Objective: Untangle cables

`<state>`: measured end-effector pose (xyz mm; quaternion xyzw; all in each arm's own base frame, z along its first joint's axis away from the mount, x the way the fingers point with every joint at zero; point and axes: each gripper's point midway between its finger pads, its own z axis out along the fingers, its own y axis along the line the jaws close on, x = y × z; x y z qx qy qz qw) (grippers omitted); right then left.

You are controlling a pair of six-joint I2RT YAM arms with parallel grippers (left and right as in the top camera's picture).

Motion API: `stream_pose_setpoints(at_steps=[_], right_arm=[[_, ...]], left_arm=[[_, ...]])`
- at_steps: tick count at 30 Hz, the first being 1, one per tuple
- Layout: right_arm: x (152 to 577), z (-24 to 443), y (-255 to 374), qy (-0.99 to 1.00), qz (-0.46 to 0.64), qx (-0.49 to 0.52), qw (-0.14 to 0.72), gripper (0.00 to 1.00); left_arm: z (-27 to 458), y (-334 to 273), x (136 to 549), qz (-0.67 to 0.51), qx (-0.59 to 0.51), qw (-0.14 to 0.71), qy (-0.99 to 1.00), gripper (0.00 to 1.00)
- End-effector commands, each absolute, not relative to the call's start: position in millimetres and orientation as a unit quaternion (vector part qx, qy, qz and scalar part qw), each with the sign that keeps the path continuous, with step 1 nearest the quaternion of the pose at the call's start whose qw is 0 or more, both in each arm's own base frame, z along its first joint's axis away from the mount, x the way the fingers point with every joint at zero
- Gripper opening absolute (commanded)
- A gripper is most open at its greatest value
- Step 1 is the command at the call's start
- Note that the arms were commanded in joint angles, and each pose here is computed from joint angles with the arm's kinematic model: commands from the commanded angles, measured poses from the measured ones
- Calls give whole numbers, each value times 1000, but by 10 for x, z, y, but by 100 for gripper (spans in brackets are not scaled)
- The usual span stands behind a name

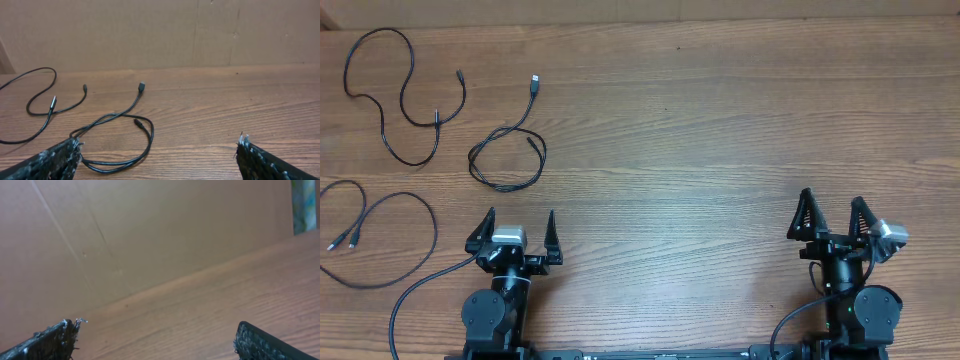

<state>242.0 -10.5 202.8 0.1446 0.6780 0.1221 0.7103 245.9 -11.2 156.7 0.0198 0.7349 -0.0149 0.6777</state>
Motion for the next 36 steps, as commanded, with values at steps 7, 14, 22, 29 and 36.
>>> stream_pose_setpoints(at_steps=[7, 14, 22, 29, 36], right_arm=[[2459, 1721, -184, 693, 104, 160, 695, 100], [2462, 1696, -124, 708, 70, 103, 695, 100], [2463, 1697, -45, 713, 50, 50, 697, 100], [2463, 1696, -53, 715, 20, 22, 699, 100], [2463, 1701, -69, 714, 19, 28, 699, 100]], left_arm=[[1560, -105, 2459, -17, 17, 679, 733, 99], [1560, -105, 2459, -17, 17, 679, 733, 100], [1560, -105, 2459, -17, 17, 679, 733, 100], [1560, -105, 2459, -17, 17, 679, 733, 99], [1558, -105, 2459, -17, 17, 679, 734, 100]])
